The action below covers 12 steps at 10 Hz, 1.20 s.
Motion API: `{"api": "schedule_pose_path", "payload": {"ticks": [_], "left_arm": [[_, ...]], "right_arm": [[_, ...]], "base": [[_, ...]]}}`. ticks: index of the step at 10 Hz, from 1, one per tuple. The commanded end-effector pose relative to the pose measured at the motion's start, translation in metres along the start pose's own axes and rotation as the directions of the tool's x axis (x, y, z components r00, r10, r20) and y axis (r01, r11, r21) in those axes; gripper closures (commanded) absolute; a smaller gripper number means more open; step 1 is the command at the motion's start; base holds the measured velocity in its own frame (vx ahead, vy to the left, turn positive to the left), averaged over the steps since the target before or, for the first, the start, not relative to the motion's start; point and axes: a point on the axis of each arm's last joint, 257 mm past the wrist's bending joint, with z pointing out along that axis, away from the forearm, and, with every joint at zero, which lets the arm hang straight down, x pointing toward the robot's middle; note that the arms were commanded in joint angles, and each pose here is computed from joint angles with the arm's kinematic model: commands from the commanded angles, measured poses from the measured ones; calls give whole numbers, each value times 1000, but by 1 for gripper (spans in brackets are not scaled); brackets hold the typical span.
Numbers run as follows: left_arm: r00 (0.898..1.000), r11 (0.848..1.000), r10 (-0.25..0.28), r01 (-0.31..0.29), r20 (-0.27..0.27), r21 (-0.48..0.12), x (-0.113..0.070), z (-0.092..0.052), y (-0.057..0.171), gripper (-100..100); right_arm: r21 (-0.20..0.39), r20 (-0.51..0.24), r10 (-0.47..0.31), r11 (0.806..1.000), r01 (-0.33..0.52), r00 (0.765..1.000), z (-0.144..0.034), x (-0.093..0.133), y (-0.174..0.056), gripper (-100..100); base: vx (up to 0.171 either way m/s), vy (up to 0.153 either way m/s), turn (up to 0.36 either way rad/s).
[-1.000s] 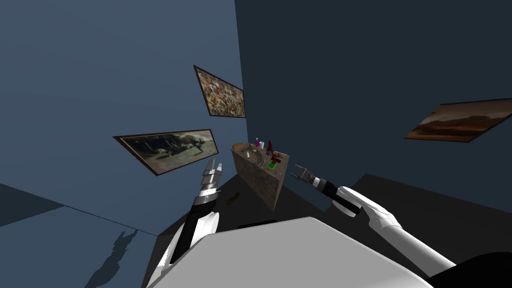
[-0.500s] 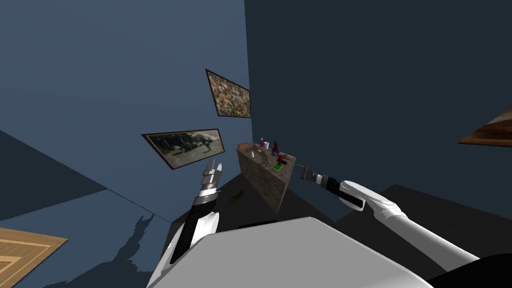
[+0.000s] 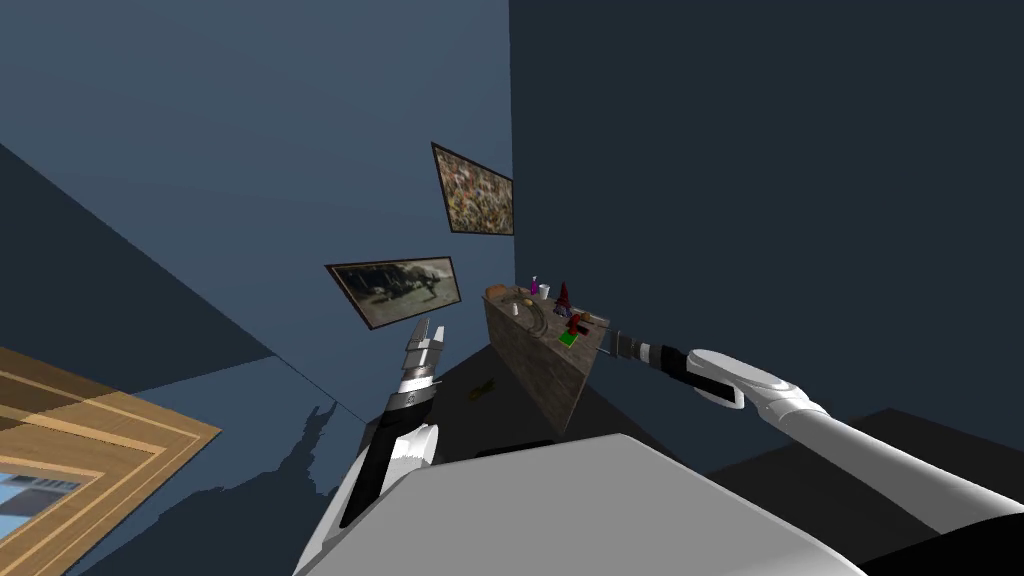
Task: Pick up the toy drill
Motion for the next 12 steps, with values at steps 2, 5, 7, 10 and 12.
{"api": "schedule_pose_path", "payload": {"ticks": [2,5,7,10,12], "left_arm": [[1000,1000,0,0,0,0,0,0,0,0],[1000,1000,0,0,0,0,0,0,0,0],[1000,1000,0,0,0,0,0,0,0,0],[1000,1000,0,0,0,0,0,0,0,0],[1000,1000,0,0,0,0,0,0,0,0]], "right_arm": [[-68,-55,-136,989,133,989,-10,22,-8,-100],[-139,-94,-258,960,244,961,-20,41,-16,-100],[-172,-107,-313,941,293,944,-25,48,-21,-100],[-180,-109,-329,934,307,938,-26,50,-23,0],[65,-200,-144,985,160,969,-20,65,-90,-100]], "base": [[40,17,232],[44,10,220],[50,8,191],[26,7,79],[-22,-64,-352]]}}
